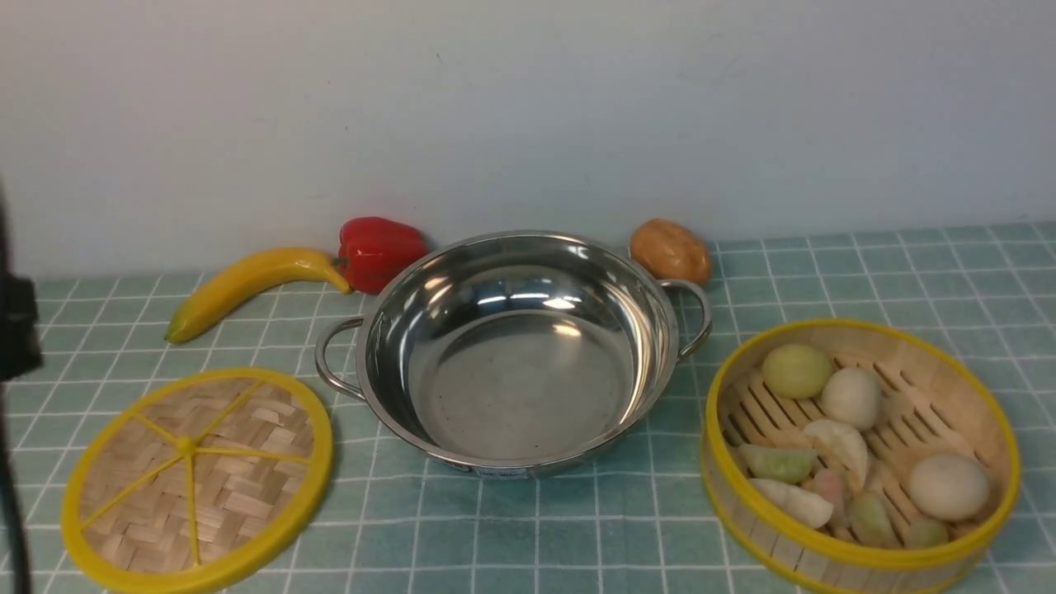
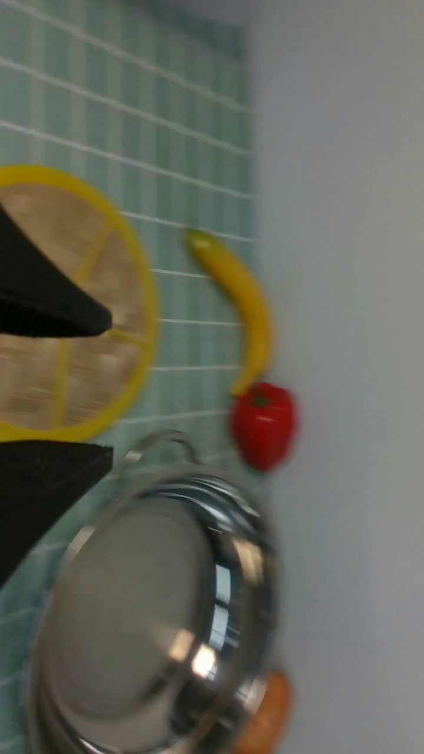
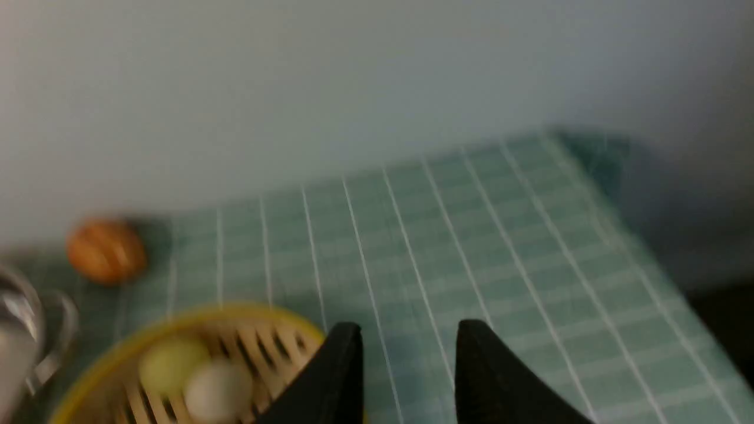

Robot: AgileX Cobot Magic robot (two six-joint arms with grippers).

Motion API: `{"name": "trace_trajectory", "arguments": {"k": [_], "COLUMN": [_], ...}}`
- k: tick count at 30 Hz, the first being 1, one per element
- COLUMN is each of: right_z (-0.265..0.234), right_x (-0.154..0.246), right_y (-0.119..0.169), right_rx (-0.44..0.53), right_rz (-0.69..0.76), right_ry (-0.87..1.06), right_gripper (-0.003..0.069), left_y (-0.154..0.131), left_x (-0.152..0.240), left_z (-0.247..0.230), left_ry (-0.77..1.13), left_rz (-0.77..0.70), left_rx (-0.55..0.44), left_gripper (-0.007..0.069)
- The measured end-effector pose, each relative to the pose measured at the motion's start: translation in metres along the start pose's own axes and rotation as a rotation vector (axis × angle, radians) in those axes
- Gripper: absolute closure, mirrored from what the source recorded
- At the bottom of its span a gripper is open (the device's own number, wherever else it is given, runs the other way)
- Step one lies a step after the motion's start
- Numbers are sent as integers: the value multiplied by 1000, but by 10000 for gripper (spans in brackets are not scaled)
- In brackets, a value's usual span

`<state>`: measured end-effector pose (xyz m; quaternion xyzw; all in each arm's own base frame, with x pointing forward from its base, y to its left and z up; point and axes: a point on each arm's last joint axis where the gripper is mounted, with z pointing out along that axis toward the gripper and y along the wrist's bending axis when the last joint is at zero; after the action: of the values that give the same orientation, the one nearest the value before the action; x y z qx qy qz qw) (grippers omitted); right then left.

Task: Place the steamer in the pot on the blue tablecloth, and put the lid on the steamer.
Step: 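Reach for and grasp the rim of the bamboo steamer holding the buns with the right gripper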

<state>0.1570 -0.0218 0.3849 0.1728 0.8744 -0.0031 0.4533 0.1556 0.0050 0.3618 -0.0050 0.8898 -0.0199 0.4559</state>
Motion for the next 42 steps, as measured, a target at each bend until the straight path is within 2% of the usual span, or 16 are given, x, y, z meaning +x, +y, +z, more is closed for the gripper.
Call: {"name": "trace_trajectory", "arguments": {"k": [1,3,4,8,11,21,30,32,36,42], "right_z": [23,44,68,118,150,223,251,257,265,258], "right_x": [4,9,13,26,35,63,76,80,88,80], "right_y": [3,7,13,24,28,26,23,22,21,22], "right_rx": [7,-2,-29,-105,-124,-86,-64,-59,-56,-50], "right_rz": [-44,-70,-93,-115,-121,-115,-128,-134,-146,-176], "right_ry": [130,238,340,507,574,655,649,657,697,755], "right_gripper": [417,417,417,417,417,417,419,435,582,592], "left_y": [4,6,8,11,12,13,13,13,13,13], "left_x": [5,10,15,26,31,33,33,33,33,33], "left_z": [20,36,55,92,110,122,122,122,122,122], "left_ry": [138,242,354,518,578,593,593,593,593,593], "left_rz": [-28,-37,-34,-10,-6,-4,-4,-4,-4,-5], "left_rx": [-29,-33,-33,-16,-4,-1,-1,-1,-1,0], "left_gripper": [382,382,382,382,382,382,382,382,382,382]}}
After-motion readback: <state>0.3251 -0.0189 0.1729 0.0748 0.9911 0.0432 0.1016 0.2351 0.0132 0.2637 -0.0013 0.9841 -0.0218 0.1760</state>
